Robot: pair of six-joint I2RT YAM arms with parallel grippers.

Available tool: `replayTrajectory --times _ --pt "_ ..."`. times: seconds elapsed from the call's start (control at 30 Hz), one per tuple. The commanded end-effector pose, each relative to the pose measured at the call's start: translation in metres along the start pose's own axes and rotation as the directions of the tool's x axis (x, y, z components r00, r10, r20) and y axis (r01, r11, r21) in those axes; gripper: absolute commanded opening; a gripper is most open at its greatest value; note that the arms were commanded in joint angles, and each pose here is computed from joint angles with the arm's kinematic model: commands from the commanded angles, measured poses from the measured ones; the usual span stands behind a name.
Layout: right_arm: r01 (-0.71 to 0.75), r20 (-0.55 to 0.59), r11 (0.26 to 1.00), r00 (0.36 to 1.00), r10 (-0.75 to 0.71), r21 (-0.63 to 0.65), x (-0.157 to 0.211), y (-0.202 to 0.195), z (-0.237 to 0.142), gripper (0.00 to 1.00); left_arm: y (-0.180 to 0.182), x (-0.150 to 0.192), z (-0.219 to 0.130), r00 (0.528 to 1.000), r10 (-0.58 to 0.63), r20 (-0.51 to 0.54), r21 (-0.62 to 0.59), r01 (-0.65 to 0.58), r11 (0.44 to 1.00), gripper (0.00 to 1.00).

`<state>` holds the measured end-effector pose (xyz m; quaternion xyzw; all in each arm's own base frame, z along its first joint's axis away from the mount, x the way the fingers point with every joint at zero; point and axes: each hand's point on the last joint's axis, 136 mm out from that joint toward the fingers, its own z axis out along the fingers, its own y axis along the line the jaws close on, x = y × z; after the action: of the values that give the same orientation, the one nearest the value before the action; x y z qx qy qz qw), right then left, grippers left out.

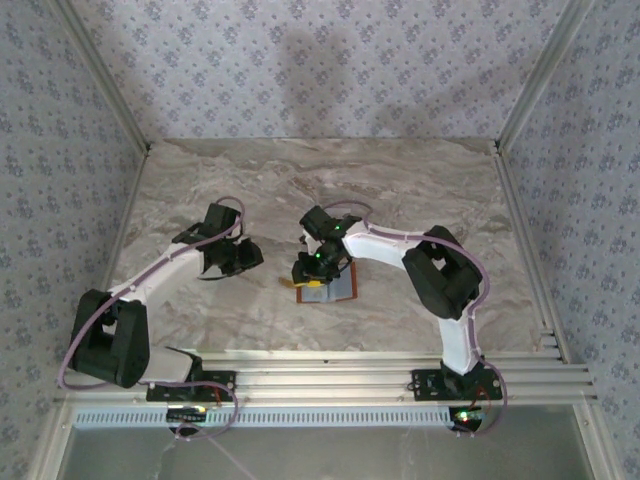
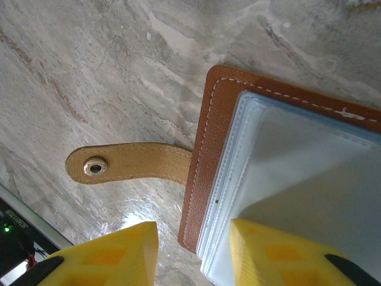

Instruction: Take the credit cards out of the card holder

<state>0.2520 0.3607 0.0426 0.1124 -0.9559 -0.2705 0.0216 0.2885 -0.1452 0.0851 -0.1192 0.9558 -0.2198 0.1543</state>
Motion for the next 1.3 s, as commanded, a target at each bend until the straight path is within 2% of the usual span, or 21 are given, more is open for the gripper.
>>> replayTrajectory --times 0.0,0.23,0.37,0.87,1.27 --pt "-0.023 -0.026 0.998 0.999 0.024 0.056 0.004 -0.009 0.005 0.39 -0.009 -0.004 -0.007 1.0 0.009 0.019 0.044 -0.01 0.999 0.22" --pt "-0.039 -0.028 0.991 0.999 0.043 0.131 0.01 -0.022 0.0 0.39 -0.018 -0.002 -0.007 1.0 0.026 0.008 0.06 -0.027 0.998 0.23" --pt "0.0 -0.023 0.986 1.0 0.004 0.169 0.013 -0.027 -0.008 0.39 -0.028 0.001 -0.004 0.999 0.053 -0.002 0.062 -0.053 0.997 0.23" --pt "0.03 0.008 0.935 0.999 -0.035 0.354 0.014 -0.048 -0.035 0.39 -0.077 0.021 0.024 0.989 0.128 -0.069 0.083 -0.122 0.989 0.21" --pt "0.018 0.017 0.911 0.999 -0.028 0.413 0.021 -0.058 -0.048 0.42 -0.085 0.025 0.029 0.987 0.139 -0.08 0.084 -0.133 0.988 0.2"
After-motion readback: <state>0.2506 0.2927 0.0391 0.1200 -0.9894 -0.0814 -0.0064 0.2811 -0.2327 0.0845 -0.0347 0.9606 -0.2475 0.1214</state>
